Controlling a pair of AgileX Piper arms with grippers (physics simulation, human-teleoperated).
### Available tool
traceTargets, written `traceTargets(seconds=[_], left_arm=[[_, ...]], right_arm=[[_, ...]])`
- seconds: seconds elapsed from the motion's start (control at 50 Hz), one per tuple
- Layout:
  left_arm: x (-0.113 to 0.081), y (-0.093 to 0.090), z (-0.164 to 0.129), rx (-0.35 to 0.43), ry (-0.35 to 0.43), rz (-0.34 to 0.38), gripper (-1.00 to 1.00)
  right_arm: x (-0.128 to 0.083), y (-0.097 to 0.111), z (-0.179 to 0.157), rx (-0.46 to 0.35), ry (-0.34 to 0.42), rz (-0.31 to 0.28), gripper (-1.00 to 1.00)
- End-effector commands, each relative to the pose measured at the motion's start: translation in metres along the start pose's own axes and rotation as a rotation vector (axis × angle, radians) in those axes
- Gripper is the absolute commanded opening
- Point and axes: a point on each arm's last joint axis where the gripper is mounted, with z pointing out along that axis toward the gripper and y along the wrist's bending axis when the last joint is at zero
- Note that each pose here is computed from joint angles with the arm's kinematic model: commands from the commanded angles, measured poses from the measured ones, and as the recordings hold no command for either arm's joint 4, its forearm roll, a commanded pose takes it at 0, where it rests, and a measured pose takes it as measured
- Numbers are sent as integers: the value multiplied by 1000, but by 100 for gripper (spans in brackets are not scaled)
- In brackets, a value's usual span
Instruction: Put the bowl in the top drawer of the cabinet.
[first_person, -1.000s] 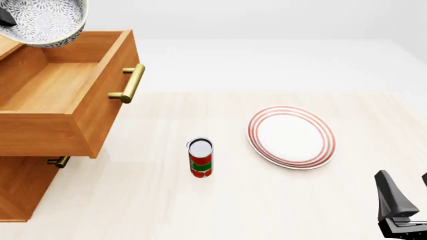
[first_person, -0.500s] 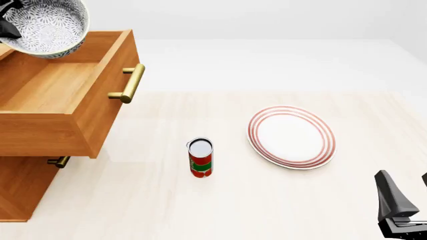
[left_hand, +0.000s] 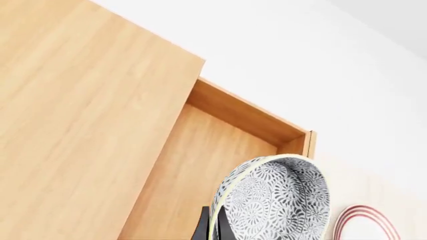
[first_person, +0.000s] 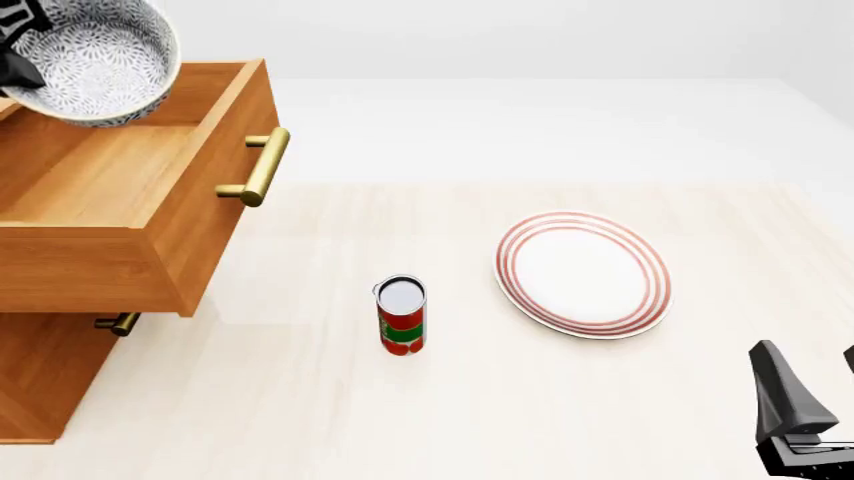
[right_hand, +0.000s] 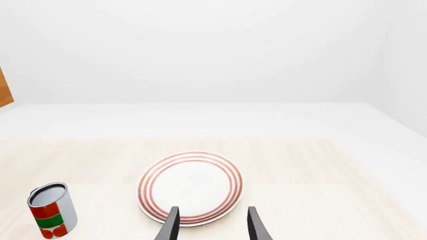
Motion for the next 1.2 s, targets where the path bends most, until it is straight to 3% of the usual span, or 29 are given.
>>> traceTargets(seconds=[0.02,1.2], left_arm=[[1,1,1,-2,4,0,-100],[14,12,26,-44,70,-5,-100]], right_arm=[[0,0,0,0,0,0,100],[0,0,0,0,0,0,100]])
